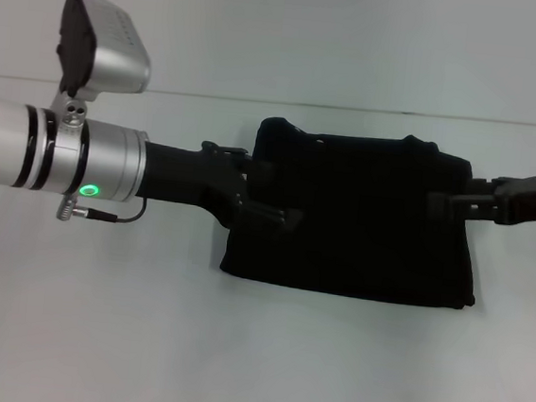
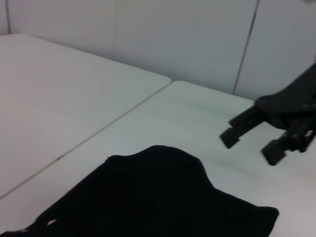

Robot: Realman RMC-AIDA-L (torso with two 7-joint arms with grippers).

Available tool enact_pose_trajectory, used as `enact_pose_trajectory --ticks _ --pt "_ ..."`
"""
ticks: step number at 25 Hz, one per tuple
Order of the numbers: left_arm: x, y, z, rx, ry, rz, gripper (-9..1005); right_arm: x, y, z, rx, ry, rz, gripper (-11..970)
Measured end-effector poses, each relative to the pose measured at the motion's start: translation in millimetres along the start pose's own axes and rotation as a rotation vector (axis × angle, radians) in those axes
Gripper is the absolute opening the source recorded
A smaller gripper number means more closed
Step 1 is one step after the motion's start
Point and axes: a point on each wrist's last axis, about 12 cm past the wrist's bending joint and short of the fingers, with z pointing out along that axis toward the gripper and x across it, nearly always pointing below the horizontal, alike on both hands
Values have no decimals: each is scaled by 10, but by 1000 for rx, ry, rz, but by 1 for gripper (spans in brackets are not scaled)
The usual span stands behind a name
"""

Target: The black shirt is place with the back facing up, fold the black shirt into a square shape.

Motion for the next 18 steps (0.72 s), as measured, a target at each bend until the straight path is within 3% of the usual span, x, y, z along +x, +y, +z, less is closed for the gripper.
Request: enact_pose_trajectory --ticks 7,18 --pt "56 15 -57 -12 -16 -34 888 118 -15 -193 -17 -70 -6 948" --pt "12 -19 38 13 27 11 888 202 -31 -229 -16 -58 8 948"
